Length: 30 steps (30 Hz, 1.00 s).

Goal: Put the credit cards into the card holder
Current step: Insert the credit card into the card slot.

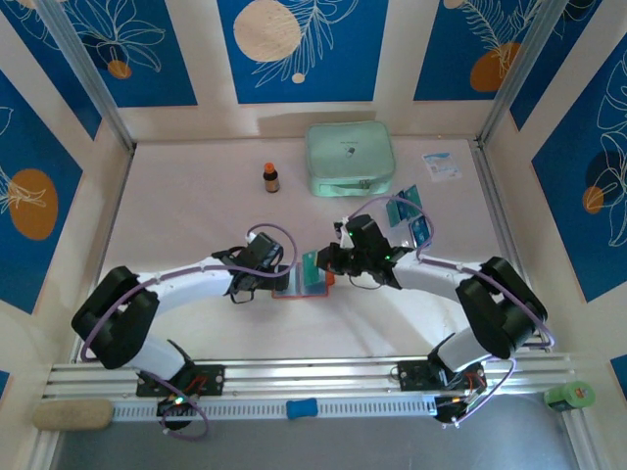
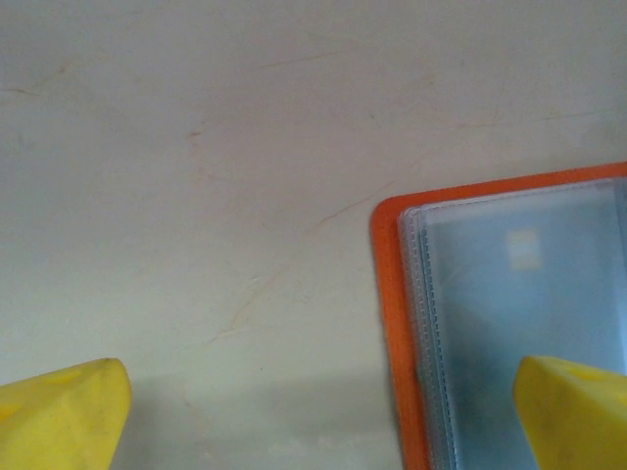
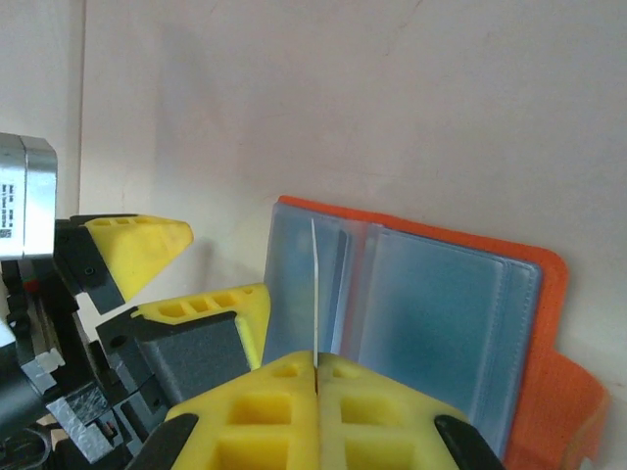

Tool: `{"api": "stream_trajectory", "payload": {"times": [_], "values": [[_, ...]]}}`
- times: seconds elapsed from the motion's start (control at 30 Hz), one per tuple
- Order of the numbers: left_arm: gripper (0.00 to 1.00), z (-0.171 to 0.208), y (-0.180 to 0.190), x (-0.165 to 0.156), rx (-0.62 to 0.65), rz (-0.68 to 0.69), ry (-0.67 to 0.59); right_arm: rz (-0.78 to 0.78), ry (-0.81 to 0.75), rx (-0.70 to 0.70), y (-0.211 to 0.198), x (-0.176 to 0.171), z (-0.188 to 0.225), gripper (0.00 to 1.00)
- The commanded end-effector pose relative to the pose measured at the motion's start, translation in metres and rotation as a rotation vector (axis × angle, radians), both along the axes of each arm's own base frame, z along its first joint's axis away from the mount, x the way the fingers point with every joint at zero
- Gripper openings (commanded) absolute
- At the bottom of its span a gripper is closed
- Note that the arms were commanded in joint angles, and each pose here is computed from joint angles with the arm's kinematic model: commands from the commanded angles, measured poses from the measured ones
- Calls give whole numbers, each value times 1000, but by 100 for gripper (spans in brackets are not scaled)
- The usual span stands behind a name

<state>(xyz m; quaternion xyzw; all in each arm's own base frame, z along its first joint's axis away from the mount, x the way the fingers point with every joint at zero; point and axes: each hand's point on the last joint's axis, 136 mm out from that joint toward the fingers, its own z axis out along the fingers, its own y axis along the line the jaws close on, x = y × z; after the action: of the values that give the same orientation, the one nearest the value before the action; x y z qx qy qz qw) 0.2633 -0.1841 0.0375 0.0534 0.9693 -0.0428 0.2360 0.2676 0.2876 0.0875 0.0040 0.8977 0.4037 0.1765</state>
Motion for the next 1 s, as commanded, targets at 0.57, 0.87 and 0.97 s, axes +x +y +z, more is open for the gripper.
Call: {"api": "stream_trajectory", "payload": {"times": [0.57,0.87,0.97], "values": [[100,-20,20,-14,63,38,56,-58,-40,40,14,12,-17,0],[100,-20,23,-16,68,47,56,-56,-39,43,18,12,-23,0],[100,-20,23,-16,68,47,56,-58,-38,43,19,12,-26,0]]}}
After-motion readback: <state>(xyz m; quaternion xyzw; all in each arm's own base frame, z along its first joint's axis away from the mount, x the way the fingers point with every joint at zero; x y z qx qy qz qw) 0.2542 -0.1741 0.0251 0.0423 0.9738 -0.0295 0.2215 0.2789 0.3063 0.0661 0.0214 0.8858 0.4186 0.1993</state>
